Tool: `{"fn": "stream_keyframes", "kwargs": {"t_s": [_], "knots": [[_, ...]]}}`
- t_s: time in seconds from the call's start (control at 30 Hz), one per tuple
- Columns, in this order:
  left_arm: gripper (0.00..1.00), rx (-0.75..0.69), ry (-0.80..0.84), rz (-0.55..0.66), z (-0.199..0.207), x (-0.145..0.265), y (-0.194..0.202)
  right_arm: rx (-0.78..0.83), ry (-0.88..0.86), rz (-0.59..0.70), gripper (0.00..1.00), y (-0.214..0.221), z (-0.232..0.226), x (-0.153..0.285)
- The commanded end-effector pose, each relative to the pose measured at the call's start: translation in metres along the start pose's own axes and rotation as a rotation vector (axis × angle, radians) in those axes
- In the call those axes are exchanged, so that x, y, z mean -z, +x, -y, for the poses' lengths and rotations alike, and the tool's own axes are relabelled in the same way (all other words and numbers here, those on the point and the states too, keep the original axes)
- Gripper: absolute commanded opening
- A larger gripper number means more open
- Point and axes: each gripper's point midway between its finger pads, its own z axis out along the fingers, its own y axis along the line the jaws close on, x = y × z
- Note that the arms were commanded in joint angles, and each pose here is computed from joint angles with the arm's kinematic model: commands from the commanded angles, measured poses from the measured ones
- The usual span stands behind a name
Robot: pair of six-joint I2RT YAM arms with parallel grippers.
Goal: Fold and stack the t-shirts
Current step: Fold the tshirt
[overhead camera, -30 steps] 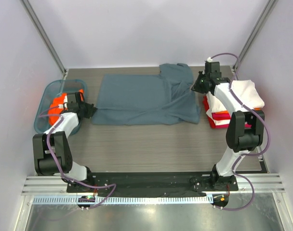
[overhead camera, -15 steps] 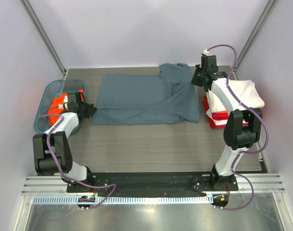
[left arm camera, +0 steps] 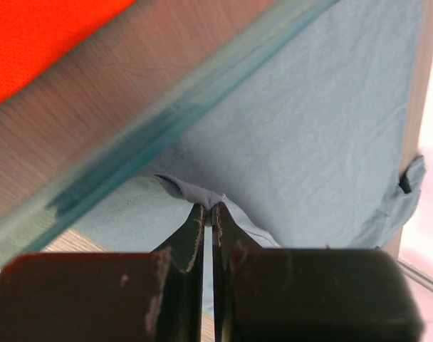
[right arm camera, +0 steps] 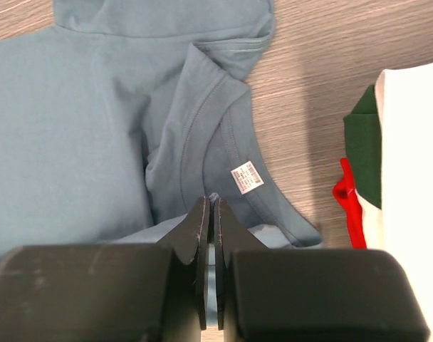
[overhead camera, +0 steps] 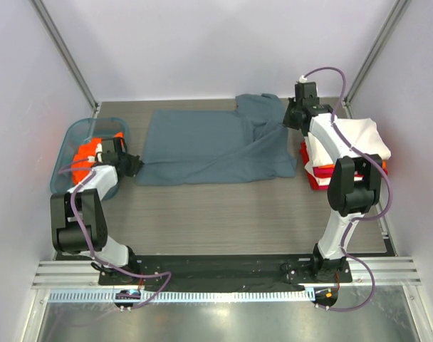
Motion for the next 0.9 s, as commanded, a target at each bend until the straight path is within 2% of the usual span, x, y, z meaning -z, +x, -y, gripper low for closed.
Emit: {"fn": "stream_keyframes", "kwargs": {"t_s": [0.0, 0.3, 0.67, 0.7, 0.73, 0.77, 0.8, 0.87], "knots": [[0.0, -0.002, 0.033, 0.037, 0.014, -0.005, -0.009, -0.001, 0.025, 0.064, 0.01, -0.023, 0.004, 0.006], [0.0, 0.001, 0.038, 0.038, 0.024, -0.013, -0.012, -0.026, 0.053, 0.102, 0.01, -0.042, 0.016, 0.007], [0.0, 0.0, 0.036, 0.066, 0.034, -0.019, -0.022, -0.026, 0.028, 0.067, 0.04, -0.036, 0.01, -0.008], [0.0, 0.0, 0.041, 0.066, 0.037, -0.02, -0.022, -0.029, 0.023, 0.067, 0.08, -0.037, 0.009, -0.01], [0.03, -0.005, 0.035, 0.058, 0.035, -0.023, -0.021, -0.027, 0.017, 0.068, 0.2, -0.038, 0.007, -0.01], [0.12, -0.01, 0.044, 0.053, 0.039, -0.023, -0.021, -0.035, 0.012, 0.063, 0.54, -0.038, 0.006, -0.011], [0.16, -0.019, 0.061, 0.03, 0.043, -0.022, -0.018, -0.046, 0.008, 0.059, 0.62, -0.035, 0.005, -0.011], [0.24, -0.025, 0.081, 0.031, 0.049, -0.015, -0.018, -0.061, 0.006, 0.081, 0.67, -0.04, 0.005, 0.002]]}}
